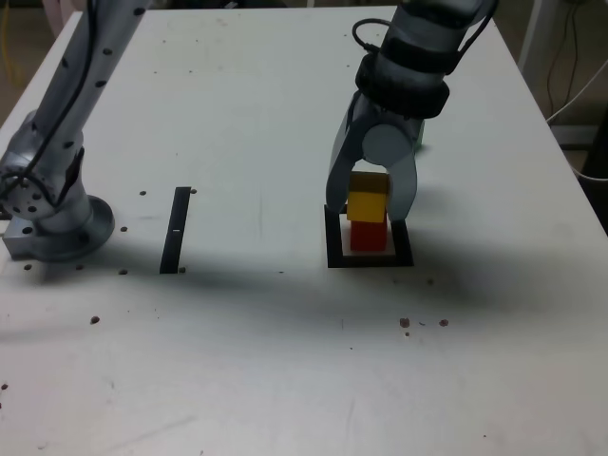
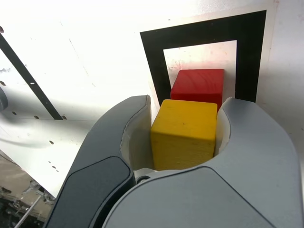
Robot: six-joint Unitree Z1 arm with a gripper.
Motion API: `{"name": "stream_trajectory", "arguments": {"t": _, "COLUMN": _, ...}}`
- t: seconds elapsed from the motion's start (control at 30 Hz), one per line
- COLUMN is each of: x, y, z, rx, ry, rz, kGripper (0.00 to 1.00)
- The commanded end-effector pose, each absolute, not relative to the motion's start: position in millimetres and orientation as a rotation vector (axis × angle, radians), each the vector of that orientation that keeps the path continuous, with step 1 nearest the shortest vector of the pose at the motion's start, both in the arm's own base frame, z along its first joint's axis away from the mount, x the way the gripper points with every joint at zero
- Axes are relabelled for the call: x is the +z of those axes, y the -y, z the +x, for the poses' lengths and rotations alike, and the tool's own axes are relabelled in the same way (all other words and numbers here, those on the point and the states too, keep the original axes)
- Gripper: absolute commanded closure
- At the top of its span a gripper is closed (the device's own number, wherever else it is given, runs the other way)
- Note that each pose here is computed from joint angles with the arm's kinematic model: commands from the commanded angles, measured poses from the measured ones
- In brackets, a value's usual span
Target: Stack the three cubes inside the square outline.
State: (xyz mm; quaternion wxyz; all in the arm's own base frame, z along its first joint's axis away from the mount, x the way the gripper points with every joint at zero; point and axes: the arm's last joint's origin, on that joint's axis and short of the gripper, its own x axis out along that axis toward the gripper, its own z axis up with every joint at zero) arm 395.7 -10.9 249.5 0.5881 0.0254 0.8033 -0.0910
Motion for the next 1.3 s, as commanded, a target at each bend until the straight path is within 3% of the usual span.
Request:
{"name": "stream_trajectory", "arguments": {"t": 0.0, "x": 245.6, "y": 10, "z": 398, "rx": -0.214, "ry": -1.876, "rz": 0.059, "kGripper": 0.61}}
{"name": "stream_trajectory", "arguments": {"t": 0.03, "x": 245.2, "y": 10, "z": 398, "rx": -0.215, "ry": -1.876, "rz": 0.059, "kGripper": 0.59}}
{"name": "stream_trajectory", "arguments": {"t": 0.23, "x": 244.3, "y": 10, "z": 400, "rx": -0.234, "ry": -1.862, "rz": 0.069, "kGripper": 0.14}}
{"name": "stream_trajectory", "arguments": {"t": 0.3, "x": 244.1, "y": 9, "z": 400, "rx": -0.236, "ry": -1.859, "rz": 0.069, "kGripper": 0.08}}
{"name": "stream_trajectory", "arguments": {"t": 0.7, "x": 248.7, "y": 7, "z": 392, "rx": -0.222, "ry": -1.861, "rz": 0.078, "kGripper": 0.01}}
{"name": "stream_trajectory", "arguments": {"t": 1.27, "x": 288.4, "y": -27, "z": 376, "rx": -0.137, "ry": -1.792, "rz": 0.130, "kGripper": 0.01}}
